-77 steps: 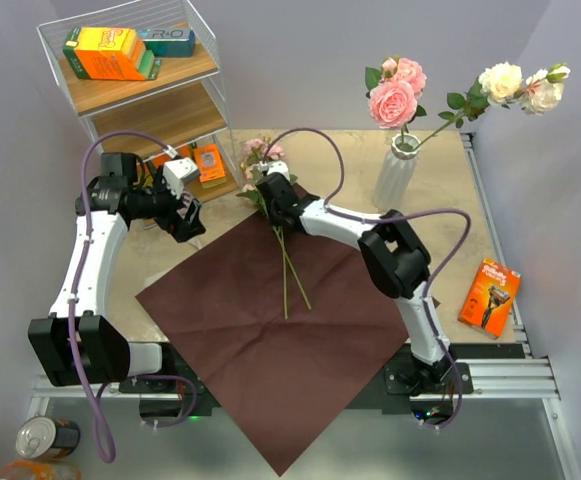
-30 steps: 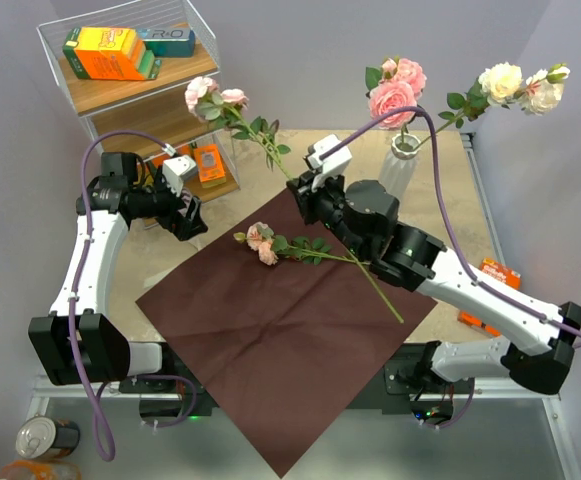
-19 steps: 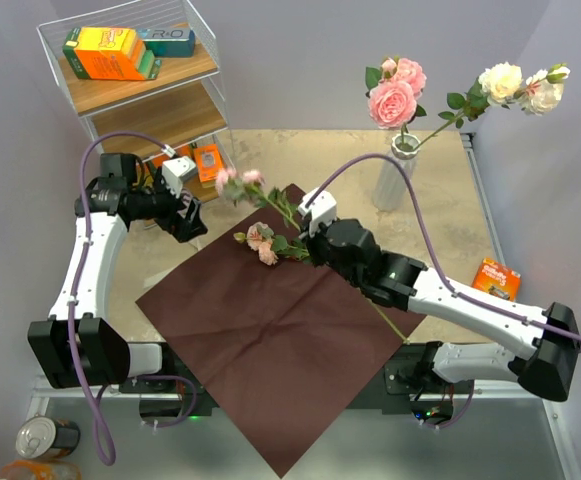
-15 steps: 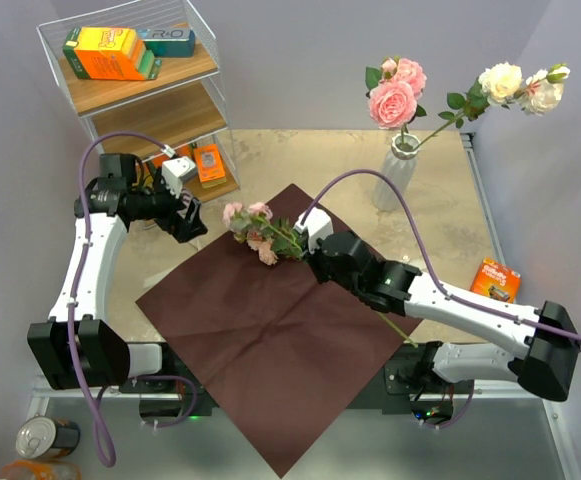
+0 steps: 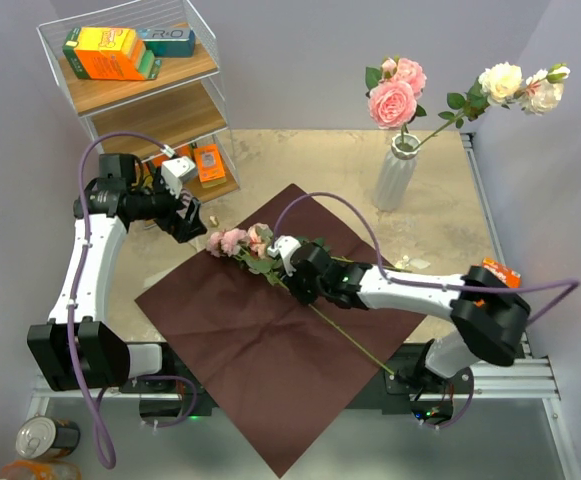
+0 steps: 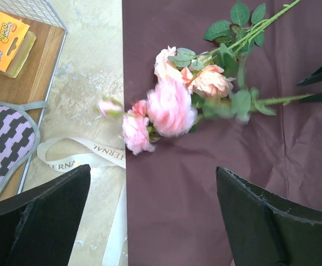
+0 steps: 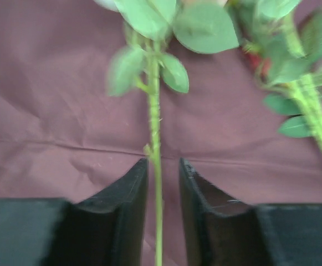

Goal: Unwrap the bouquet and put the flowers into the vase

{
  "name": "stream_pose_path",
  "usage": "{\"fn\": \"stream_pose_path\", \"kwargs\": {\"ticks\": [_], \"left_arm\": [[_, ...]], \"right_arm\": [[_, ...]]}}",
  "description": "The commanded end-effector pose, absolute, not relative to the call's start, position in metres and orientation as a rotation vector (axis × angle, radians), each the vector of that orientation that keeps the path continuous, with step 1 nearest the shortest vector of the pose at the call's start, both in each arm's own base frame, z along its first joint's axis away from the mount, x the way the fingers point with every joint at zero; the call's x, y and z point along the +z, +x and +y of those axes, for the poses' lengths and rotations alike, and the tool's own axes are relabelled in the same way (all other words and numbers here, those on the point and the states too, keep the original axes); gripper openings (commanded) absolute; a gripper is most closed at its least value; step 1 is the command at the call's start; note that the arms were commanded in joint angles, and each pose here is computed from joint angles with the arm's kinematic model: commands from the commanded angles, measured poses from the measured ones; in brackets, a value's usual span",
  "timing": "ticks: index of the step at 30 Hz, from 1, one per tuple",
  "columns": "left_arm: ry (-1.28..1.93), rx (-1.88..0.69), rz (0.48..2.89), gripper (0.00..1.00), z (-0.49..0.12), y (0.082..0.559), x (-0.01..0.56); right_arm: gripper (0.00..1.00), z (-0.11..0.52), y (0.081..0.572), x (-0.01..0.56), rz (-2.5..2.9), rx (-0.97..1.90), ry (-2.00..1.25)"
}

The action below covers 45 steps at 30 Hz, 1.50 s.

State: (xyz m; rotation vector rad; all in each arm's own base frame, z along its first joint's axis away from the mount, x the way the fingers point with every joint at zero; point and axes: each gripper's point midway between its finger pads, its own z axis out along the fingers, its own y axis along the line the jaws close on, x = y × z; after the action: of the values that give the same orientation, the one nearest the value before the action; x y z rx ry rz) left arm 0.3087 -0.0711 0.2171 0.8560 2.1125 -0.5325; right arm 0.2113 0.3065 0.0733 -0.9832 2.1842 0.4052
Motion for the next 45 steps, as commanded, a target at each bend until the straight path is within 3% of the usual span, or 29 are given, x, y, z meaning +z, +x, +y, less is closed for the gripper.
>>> {"fn": "stream_pose_path", "kwargs": {"ticks": [1, 6, 12, 19, 25, 38, 45], "left_arm": [[0.878, -0.495, 2.049, 0.99, -0.072, 0.309, 0.234], [0.883, -0.487, 2.049, 0.99, -0.071, 0.308, 0.234], [0.899, -0.466, 2.049, 0.99, -0.069, 0.304, 0.230], [0.903, -0.451, 2.043, 0.99, -0.068, 0.303, 0.232], [0.918, -0.423, 2.032, 0.99, -0.066, 0.300, 0.237], [0.926, -0.428, 2.023, 0.99, -0.067, 0.297, 0.240], [0.929, -0.429, 2.016, 0.99, -0.068, 0.296, 0.243]], "right_arm": [[0.37, 0.339, 0.214, 0.073, 2.165, 0.498, -1.031], [0.45, 0.349, 0.219, 0.055, 2.179, 0.480, -1.069], [0.46, 0.360, 0.231, 0.078, 2.123, 0.458, -1.098], [0.34, 0.375, 0.233, 0.074, 2.139, 0.464, -1.183], [0.39, 0.368, 0.232, 0.061, 2.169, 0.390, -1.280], [0.41, 0.351, 0.235, 0.116, 2.082, 0.386, -1.157], [0.41, 0.346, 0.232, 0.091, 2.134, 0.331, -1.242]]}}
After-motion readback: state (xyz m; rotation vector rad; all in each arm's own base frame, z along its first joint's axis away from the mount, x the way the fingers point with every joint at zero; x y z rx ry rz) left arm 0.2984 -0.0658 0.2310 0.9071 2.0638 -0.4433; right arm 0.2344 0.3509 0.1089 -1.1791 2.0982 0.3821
